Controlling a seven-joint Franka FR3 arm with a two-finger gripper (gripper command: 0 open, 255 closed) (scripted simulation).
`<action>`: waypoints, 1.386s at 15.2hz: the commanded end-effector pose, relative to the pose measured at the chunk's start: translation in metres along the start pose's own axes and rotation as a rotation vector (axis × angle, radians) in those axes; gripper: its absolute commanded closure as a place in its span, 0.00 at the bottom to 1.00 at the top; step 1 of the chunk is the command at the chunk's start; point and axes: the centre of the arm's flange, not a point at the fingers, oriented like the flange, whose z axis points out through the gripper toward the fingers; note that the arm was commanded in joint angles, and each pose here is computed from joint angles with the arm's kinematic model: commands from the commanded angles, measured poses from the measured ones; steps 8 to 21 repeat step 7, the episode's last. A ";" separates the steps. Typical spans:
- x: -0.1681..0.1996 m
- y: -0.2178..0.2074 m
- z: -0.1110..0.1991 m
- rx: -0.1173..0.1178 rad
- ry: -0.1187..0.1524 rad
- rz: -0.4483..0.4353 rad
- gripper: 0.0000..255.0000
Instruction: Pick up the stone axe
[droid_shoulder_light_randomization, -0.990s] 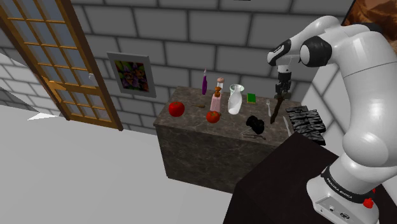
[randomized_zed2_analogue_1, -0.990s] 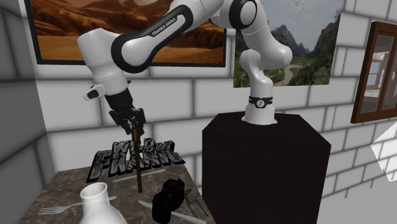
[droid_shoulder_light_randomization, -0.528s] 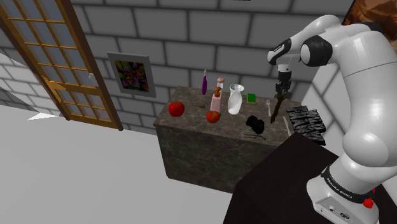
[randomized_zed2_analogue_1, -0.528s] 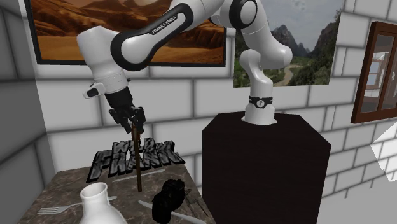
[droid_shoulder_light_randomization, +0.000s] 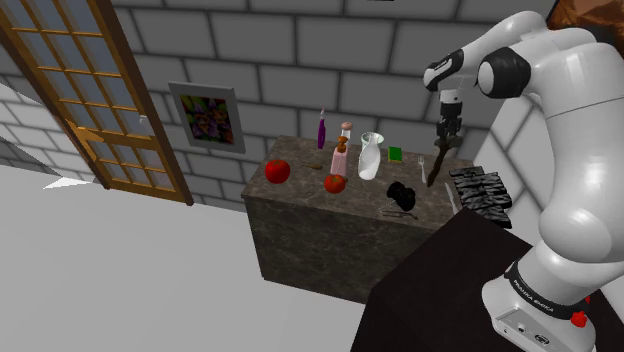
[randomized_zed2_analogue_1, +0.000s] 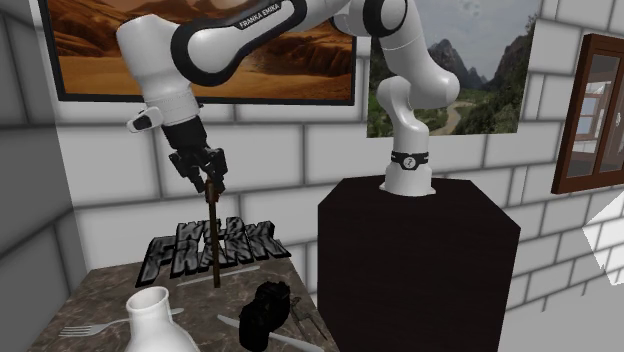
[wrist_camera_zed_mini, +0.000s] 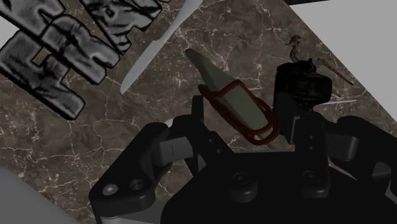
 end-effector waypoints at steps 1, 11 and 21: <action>-0.003 -0.001 -0.009 0.000 0.000 0.000 1.00; -0.010 -0.003 -0.030 0.000 0.000 0.000 1.00; -0.010 -0.003 -0.030 0.000 0.000 0.000 1.00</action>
